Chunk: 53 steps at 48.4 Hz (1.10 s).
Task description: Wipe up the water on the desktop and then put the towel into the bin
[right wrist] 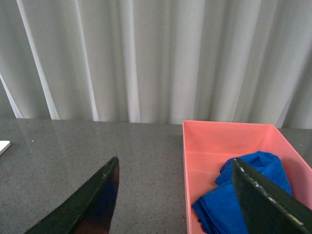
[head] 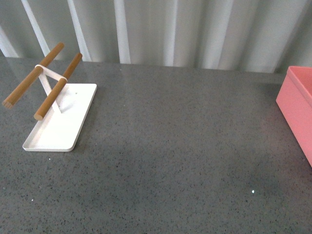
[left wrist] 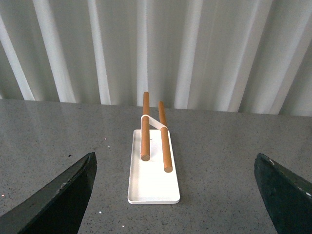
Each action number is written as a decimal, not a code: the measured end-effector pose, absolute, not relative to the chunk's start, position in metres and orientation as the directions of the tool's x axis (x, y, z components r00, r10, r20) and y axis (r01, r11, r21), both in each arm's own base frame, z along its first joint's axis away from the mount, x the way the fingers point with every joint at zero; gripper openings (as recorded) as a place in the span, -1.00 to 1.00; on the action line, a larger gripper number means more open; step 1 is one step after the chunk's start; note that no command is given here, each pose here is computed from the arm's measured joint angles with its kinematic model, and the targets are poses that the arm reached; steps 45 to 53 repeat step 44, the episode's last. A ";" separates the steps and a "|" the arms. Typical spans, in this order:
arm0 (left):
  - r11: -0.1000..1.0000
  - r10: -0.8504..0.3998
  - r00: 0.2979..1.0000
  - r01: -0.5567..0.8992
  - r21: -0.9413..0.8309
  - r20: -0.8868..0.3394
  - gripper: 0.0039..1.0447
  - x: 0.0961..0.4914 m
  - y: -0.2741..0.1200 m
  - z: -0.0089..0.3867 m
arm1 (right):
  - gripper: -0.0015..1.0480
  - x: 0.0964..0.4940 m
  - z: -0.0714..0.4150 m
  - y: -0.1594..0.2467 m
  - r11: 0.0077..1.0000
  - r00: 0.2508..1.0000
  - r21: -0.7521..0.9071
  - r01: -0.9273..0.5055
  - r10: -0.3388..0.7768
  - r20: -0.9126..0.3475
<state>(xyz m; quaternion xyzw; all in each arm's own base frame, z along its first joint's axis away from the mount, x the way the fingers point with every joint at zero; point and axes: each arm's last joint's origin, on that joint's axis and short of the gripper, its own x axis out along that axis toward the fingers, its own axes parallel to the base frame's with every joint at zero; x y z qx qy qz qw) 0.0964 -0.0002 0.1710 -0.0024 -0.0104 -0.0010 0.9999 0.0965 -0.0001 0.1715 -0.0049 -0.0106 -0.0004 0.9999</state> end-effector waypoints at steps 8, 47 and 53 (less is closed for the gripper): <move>1.000 -0.002 1.000 0.002 -0.005 0.021 0.88 0.096 0.000 0.171 | 0.90 0.096 0.171 0.000 1.000 1.000 -0.009 0.001 -0.001 0.021; 1.000 -0.002 1.000 0.002 -0.005 0.021 0.88 0.096 0.000 0.171 | 0.86 0.096 0.171 0.000 1.000 1.000 -0.009 0.001 -0.001 0.021; 1.000 -0.002 1.000 0.002 -0.005 0.021 0.88 0.096 0.000 0.171 | 0.86 0.096 0.171 0.000 1.000 1.000 -0.009 0.001 -0.001 0.021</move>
